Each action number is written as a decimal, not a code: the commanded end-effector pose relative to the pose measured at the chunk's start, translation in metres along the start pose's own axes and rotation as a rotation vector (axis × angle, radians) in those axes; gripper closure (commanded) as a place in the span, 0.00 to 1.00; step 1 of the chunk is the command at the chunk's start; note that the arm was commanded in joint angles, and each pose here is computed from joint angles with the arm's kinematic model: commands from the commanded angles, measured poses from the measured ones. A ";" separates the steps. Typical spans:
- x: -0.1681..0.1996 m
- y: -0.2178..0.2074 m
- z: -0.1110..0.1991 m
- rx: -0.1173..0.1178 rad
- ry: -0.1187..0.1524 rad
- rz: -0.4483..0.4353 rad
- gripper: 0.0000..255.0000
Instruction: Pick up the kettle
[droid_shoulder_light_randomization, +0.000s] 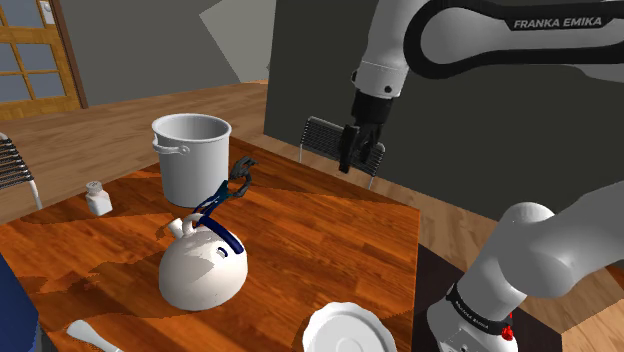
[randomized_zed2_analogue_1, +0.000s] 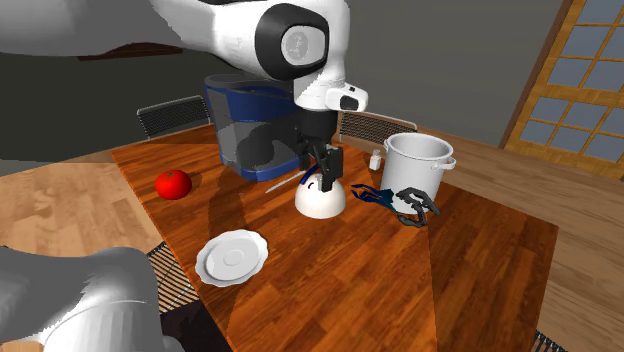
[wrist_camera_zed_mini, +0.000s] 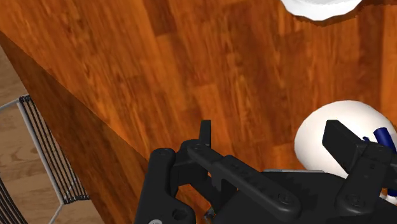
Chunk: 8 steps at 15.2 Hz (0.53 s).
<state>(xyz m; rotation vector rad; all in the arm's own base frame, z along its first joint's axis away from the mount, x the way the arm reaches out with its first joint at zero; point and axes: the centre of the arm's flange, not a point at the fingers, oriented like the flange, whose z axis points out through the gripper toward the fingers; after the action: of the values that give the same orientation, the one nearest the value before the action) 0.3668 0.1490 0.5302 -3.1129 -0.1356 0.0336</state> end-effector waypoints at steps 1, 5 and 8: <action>0.017 -0.019 0.007 -0.006 0.001 -0.019 0.00; 0.048 -0.061 0.023 -0.021 0.002 -0.056 0.00; 0.071 -0.092 0.036 -0.031 0.002 -0.084 0.00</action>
<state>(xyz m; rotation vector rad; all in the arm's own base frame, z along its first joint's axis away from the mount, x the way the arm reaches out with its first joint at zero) 0.4233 0.2333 0.5001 -3.1337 -0.2531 0.0277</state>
